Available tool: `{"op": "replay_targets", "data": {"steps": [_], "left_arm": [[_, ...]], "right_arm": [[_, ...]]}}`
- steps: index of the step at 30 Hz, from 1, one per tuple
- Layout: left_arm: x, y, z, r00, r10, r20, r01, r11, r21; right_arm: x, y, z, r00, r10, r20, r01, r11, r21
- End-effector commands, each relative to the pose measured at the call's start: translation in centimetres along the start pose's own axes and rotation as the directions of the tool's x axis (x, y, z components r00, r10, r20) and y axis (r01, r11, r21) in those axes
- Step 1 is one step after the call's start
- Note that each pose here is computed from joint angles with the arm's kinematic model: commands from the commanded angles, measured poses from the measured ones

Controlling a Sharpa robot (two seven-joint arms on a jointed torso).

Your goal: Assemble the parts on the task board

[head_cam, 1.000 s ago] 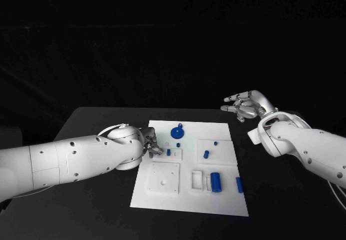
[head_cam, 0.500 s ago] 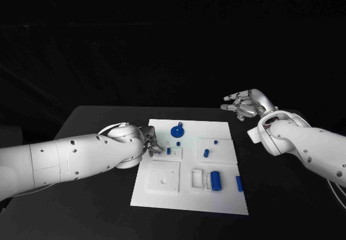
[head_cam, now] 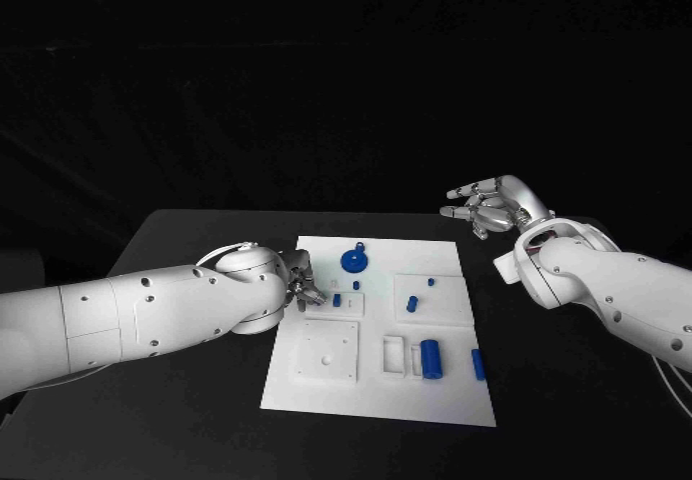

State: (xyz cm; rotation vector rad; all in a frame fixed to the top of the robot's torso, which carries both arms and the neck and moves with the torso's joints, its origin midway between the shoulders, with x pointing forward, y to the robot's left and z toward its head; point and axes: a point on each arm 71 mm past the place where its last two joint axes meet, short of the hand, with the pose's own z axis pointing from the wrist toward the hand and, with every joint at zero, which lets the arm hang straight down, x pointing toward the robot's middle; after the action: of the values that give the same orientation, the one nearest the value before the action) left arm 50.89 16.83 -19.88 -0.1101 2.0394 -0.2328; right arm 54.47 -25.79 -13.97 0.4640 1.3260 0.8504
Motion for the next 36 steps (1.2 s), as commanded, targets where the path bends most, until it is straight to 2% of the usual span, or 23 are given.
{"op": "replay_targets", "data": {"steps": [1,36], "left_arm": [[0.29,-0.1,0.03,1.0,0.017,-0.026,-0.016,1.0,0.002],[0.46,0.0,0.0,0.998,0.016,-0.054,-0.016,1.0,0.0]], "right_arm": [[0.08,0.13,0.03,1.0,-0.001,-0.009,0.001,1.0,-0.014],[0.26,0.13,0.14,1.0,0.001,-0.012,-0.001,1.0,-0.013]]}}
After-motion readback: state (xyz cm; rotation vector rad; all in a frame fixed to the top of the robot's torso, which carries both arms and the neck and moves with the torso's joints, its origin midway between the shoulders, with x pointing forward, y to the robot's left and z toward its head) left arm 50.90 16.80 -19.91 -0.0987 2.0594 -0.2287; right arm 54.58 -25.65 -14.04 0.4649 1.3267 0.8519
